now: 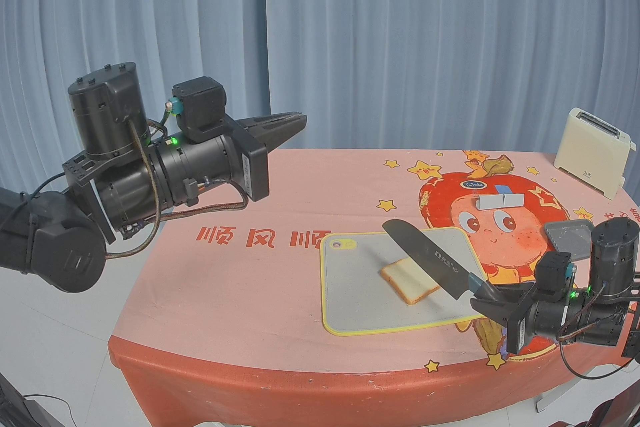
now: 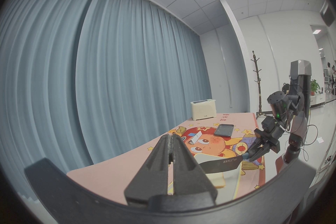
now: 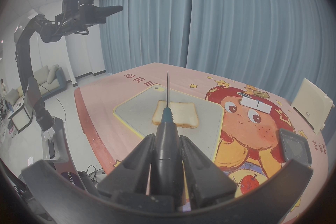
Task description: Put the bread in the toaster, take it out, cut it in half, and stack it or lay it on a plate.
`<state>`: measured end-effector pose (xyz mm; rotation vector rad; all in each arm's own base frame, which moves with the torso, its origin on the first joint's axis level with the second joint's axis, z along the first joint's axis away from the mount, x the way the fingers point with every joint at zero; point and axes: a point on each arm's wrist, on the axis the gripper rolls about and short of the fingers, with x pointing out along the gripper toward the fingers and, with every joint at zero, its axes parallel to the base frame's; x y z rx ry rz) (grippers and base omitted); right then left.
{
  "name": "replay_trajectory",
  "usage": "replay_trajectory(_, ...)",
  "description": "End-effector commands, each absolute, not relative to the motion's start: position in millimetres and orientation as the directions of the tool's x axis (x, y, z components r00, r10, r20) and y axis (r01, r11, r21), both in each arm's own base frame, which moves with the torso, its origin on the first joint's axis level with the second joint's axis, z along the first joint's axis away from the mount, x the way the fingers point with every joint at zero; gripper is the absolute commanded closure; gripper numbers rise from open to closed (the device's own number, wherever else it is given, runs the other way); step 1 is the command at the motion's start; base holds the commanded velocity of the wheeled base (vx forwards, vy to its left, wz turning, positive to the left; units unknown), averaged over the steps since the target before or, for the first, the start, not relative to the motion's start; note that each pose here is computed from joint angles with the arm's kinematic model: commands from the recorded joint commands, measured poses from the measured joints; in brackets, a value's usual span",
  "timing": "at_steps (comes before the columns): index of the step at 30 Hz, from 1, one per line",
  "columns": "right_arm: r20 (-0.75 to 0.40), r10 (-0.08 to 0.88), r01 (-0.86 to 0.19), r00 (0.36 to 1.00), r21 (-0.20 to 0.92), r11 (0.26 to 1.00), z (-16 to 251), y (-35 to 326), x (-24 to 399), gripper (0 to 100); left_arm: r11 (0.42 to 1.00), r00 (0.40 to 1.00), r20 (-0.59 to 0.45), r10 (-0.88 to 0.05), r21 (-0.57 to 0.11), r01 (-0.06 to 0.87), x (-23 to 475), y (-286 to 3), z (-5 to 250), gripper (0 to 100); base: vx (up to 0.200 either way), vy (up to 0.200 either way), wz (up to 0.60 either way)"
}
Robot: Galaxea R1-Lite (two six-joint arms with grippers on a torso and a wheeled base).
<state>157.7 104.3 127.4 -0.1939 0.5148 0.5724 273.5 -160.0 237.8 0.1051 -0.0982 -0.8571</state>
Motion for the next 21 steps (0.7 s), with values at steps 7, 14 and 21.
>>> replay_trajectory(7,-0.514,0.467,-0.561,0.720,-0.035,0.827,127.6,104.5,157.8,100,0.664,0.667,0.006,-0.745,0.108,0.740,287.5,-175.0,222.7,100,0.000,0.000,0.00)
replay_trajectory(14,-0.521,0.462,-0.558,0.718,-0.034,0.829,126.2,105.2,159.0,100,0.666,0.669,-0.001,-0.743,0.104,0.739,298.5,-181.9,217.6,100,0.000,0.000,0.00)
replay_trajectory(21,-0.531,0.439,-0.540,0.725,-0.043,0.840,123.7,105.8,160.8,100,0.639,0.643,0.004,-0.766,0.106,0.762,308.2,-201.3,214.1,100,0.000,0.000,0.00)
